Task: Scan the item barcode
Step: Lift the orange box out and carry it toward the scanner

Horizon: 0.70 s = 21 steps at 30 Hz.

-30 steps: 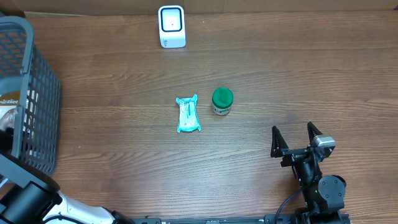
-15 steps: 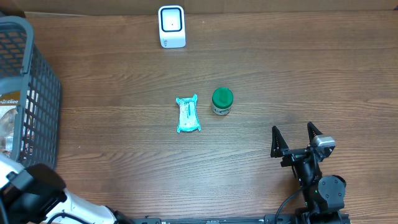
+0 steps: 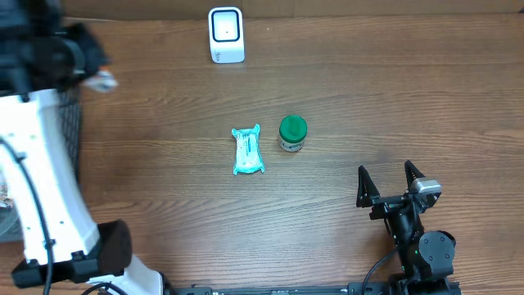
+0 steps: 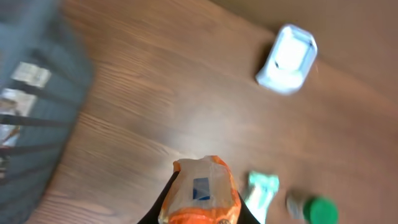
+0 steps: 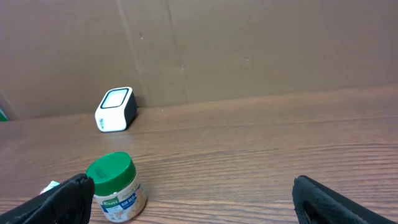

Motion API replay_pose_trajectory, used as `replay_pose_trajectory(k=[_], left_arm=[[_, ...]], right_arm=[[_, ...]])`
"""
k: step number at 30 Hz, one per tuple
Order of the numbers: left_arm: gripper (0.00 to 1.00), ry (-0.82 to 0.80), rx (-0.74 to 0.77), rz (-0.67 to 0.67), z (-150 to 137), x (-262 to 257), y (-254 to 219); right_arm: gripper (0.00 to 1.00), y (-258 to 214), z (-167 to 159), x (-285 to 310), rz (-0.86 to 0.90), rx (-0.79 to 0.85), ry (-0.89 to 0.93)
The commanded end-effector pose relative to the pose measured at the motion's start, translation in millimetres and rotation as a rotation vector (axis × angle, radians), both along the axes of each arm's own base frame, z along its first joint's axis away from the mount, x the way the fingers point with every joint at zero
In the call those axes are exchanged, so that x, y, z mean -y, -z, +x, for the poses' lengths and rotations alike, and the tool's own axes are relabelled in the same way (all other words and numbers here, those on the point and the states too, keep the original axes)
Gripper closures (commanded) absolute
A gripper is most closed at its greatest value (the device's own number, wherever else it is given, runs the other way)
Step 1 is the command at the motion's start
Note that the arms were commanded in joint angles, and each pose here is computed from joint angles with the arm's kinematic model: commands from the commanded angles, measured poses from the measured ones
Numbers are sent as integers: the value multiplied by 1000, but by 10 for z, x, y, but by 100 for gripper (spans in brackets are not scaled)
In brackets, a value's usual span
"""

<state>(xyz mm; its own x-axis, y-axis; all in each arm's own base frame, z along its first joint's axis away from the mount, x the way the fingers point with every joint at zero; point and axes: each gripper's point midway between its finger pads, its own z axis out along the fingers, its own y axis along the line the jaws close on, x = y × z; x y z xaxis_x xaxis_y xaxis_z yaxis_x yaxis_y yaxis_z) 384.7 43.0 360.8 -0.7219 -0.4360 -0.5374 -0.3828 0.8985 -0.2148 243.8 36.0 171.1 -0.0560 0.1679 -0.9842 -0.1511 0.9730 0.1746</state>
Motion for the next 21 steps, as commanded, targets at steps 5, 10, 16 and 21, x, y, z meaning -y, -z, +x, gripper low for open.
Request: replay_pose_trajectory(k=[5,10,16,21], left_arm=[[95,180,-233,121,-153,618,650],[96,243,-364,135,-204,905,1265],[96,267,-476,176,-340,1082,1965],[96,272,-507,232,-413,1091,2409]], right_arm=[[0,15,2,4,1,5,2],[0,15,2,4,1,5,2],[0,15,2,4,1,5,2],[0,16,2,4,1,4,2]])
